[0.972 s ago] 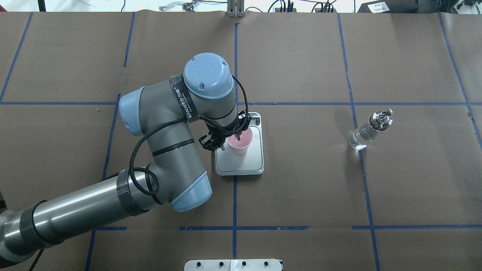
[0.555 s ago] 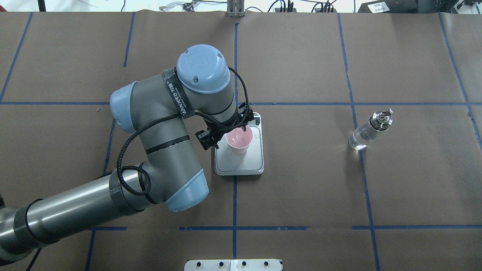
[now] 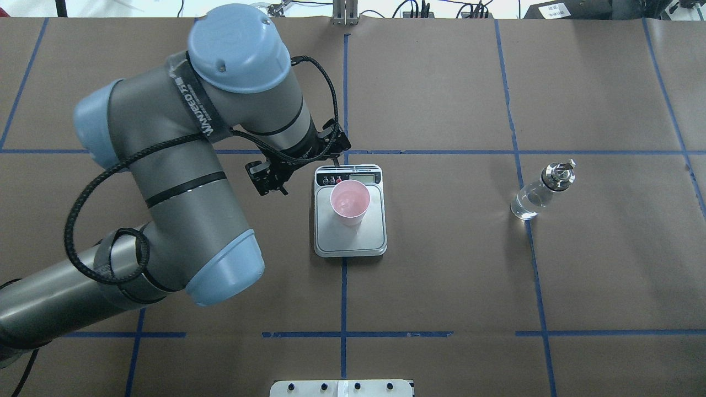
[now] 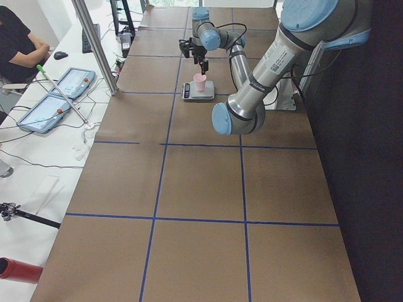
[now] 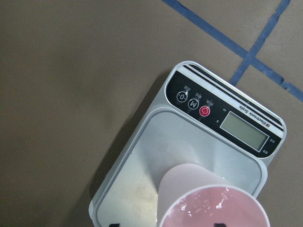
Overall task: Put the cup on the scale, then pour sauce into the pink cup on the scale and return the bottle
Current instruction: 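Release the cup and withdraw the left arm while the right arm reaches toward the bottle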
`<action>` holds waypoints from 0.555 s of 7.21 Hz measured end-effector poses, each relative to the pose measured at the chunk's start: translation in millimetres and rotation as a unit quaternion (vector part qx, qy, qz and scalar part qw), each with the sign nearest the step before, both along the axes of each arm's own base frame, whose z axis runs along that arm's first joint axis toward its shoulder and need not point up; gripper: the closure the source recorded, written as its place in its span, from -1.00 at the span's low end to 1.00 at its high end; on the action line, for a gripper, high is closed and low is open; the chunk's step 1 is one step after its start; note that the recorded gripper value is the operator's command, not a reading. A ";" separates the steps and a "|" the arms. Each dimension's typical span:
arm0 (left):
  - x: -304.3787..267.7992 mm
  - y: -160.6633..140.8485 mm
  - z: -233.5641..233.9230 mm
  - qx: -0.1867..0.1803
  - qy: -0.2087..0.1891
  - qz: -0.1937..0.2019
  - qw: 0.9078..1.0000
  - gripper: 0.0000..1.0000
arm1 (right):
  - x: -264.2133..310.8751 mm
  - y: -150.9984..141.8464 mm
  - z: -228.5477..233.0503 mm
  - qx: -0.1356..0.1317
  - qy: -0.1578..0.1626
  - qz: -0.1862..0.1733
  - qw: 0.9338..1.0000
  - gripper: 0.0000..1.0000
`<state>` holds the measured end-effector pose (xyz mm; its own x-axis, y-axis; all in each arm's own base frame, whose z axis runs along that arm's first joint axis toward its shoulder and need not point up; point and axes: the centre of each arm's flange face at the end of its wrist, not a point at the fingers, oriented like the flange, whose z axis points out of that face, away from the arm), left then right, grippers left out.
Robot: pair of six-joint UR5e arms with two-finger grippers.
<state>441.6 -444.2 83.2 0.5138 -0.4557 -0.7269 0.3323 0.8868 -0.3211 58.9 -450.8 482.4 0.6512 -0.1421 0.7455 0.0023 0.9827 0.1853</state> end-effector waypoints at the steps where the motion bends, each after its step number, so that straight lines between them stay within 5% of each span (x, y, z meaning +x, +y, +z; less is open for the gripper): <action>1: -23.4 -3.3 1.4 0.012 -0.001 -0.003 1.000 -1.00 | -17.3 18.5 -29.5 0.000 -0.003 -0.001 1.000 -1.00; 4: -84.5 -4.8 24.5 0.045 -0.005 0.001 0.999 -1.00 | -87.2 62.2 -104.2 -0.027 -0.027 0.036 0.999 -1.00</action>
<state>357.1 -449.0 107.7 0.5216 -0.3873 -0.7602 0.3332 0.9128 -0.2363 -28.2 -388.6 378.2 0.6170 -0.0544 0.7851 -0.0771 0.9886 0.1291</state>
